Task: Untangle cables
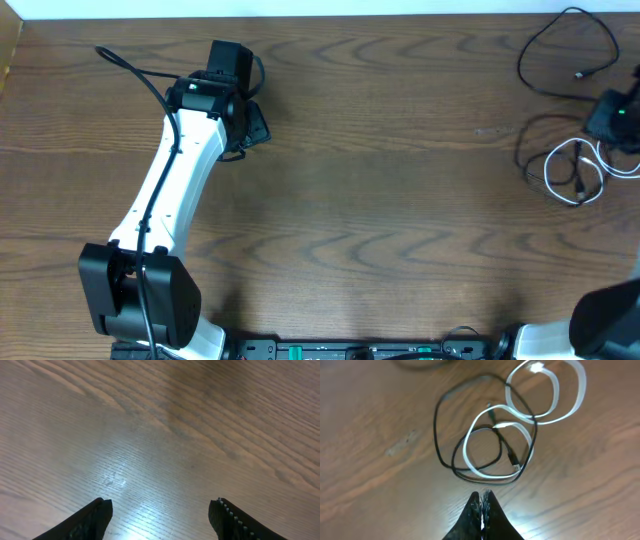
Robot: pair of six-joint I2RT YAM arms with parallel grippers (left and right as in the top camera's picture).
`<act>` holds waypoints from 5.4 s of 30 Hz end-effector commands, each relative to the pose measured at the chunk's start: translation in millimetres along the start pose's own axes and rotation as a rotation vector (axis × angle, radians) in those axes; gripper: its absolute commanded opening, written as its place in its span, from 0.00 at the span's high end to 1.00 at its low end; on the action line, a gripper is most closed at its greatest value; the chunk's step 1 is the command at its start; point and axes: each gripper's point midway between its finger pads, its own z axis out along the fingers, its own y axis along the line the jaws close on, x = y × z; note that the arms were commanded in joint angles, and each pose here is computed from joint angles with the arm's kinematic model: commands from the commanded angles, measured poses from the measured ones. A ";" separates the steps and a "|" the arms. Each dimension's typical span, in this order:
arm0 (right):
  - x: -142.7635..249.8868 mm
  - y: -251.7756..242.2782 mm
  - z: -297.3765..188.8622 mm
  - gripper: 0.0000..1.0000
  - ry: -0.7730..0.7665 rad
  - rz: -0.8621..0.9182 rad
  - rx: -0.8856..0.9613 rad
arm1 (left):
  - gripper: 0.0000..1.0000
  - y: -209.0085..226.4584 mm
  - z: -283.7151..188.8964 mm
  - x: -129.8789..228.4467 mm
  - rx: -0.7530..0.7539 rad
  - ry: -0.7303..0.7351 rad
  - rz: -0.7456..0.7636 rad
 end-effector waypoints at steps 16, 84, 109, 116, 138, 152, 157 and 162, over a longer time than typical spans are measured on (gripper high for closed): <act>-23.0 23.4 -75.4 0.57 -0.215 -0.119 -0.358 | 0.12 -24.1 -4.0 -12.6 0.110 -0.042 -0.015; 197.9 99.8 -55.8 0.01 -1.141 -0.667 -0.614 | 0.03 -25.6 -4.2 -14.1 0.114 -0.050 -0.015; 210.3 103.3 -37.3 0.01 -1.016 -0.638 -0.666 | 0.01 -9.0 -3.5 -20.4 0.024 -0.090 -0.019; 210.3 103.3 -37.3 0.01 -1.016 -0.638 -0.666 | 0.01 -1.5 -48.4 -34.4 0.052 -0.234 0.021; 210.2 103.2 -37.2 0.01 -1.016 -0.638 -0.665 | 0.01 93.3 -111.2 30.4 0.300 -0.967 0.035; 210.3 103.3 -37.3 0.01 -1.016 -0.638 -0.666 | 0.01 110.9 -53.7 78.4 0.246 -1.126 0.123; 210.3 103.3 -37.3 0.01 -1.016 -0.638 -0.666 | 0.01 113.5 -31.3 90.6 0.213 -1.105 0.171; 210.2 103.2 -37.2 0.01 -1.016 -0.638 -0.665 | 0.01 114.4 -27.1 97.0 0.202 -1.087 0.197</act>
